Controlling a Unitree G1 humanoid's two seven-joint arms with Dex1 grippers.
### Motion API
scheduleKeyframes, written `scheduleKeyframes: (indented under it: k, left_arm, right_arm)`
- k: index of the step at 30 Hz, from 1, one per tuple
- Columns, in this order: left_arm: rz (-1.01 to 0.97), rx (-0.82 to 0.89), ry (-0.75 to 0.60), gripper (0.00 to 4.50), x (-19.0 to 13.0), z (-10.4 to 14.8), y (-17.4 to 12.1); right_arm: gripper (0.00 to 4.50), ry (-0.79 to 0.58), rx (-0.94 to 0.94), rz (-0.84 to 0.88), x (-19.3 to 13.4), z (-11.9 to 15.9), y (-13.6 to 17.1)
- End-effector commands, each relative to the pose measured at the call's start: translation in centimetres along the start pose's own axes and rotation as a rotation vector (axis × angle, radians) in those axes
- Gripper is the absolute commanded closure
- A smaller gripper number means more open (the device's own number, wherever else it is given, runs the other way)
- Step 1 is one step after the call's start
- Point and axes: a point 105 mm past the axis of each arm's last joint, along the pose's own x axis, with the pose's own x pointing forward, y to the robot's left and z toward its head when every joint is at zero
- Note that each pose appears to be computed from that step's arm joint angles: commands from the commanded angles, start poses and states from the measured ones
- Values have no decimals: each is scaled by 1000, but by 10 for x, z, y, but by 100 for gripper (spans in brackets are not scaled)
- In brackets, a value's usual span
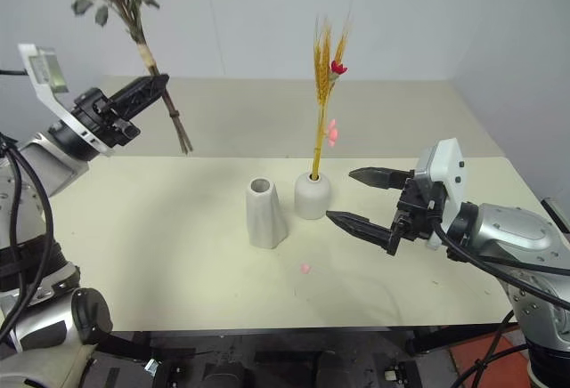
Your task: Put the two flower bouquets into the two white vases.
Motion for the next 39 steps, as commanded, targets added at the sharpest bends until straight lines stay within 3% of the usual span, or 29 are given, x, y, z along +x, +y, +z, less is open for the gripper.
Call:
scheduleKeyframes:
  k: [1,6,15,39]
  left_arm:
    - [-215,-45,-14,448,17,-2,-26]
    - [-335,-56,66,448,25,-30,-35]
    - [-447,-57,99,448,42,-53,-35]
    - [-454,-12,226,448,45,-106,-27]
  right_arm:
    - [0,-43,-48,-5,0,13,2]
    - [0,-43,-60,-28,-2,13,4]
    - [0,-43,-59,-53,-4,13,6]
    - [0,-45,-47,-84,-7,11,10]
